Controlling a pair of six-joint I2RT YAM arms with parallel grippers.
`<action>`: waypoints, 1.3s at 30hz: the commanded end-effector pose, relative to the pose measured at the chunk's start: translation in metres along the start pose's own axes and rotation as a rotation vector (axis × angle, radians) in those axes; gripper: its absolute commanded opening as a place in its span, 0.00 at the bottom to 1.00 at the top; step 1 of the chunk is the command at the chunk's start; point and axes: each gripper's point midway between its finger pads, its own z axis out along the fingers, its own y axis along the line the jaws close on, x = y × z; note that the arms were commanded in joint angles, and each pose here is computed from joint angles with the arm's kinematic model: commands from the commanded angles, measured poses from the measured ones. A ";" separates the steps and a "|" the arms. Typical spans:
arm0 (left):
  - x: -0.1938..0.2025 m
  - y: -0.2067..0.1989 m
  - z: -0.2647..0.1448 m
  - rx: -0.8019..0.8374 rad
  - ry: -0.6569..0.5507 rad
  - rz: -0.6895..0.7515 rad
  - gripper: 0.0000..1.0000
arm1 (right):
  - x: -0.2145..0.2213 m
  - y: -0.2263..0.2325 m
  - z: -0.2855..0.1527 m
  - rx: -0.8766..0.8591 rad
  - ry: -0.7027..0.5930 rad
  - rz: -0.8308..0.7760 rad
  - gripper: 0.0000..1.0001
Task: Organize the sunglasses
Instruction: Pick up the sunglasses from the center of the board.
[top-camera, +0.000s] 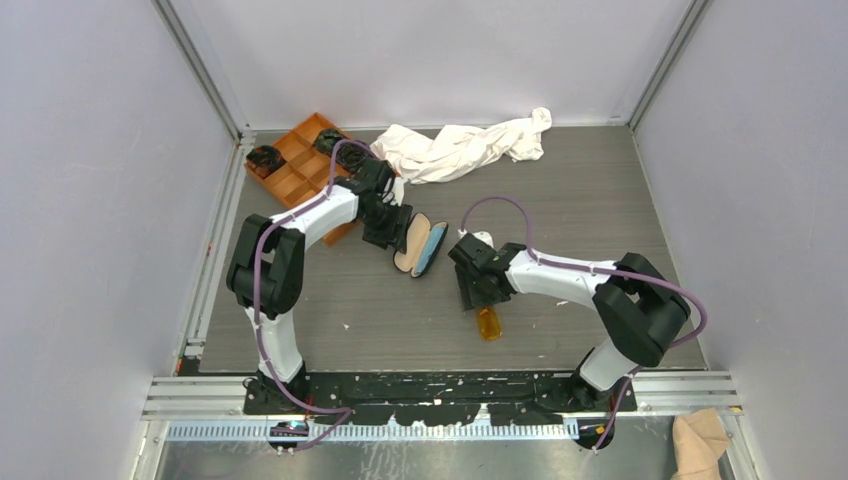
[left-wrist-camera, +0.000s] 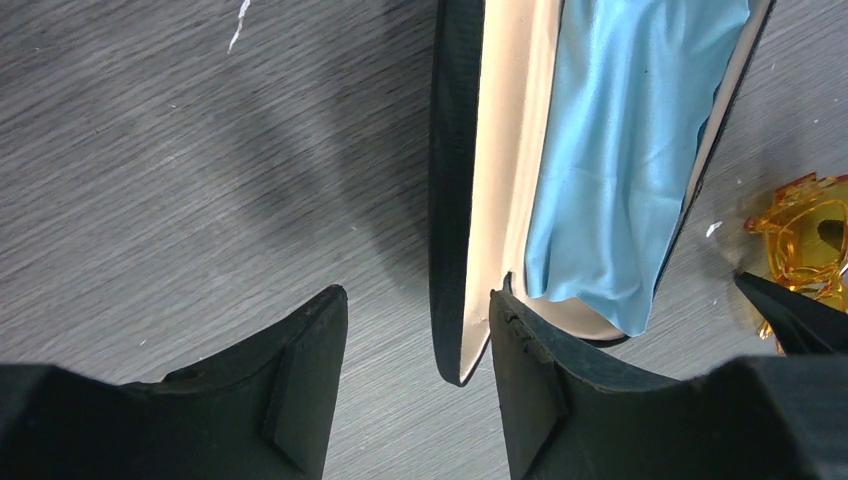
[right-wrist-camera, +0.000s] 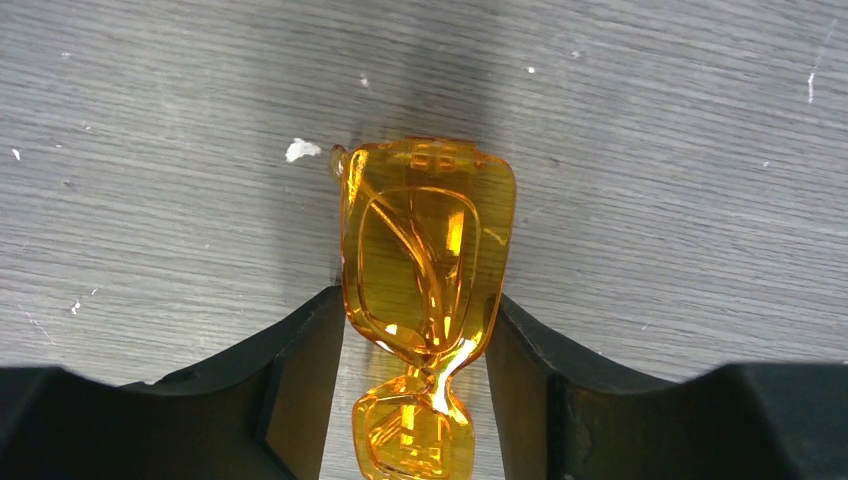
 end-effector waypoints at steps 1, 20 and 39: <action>-0.012 -0.004 -0.006 0.018 -0.038 0.011 0.55 | -0.011 0.003 -0.004 0.044 -0.040 -0.014 0.57; -0.010 -0.003 -0.006 0.009 -0.028 0.005 0.55 | -0.002 -0.008 -0.005 0.102 -0.041 0.036 0.58; -0.007 -0.008 0.010 0.048 0.015 0.012 0.50 | 0.005 -0.006 -0.004 0.114 -0.066 0.073 0.46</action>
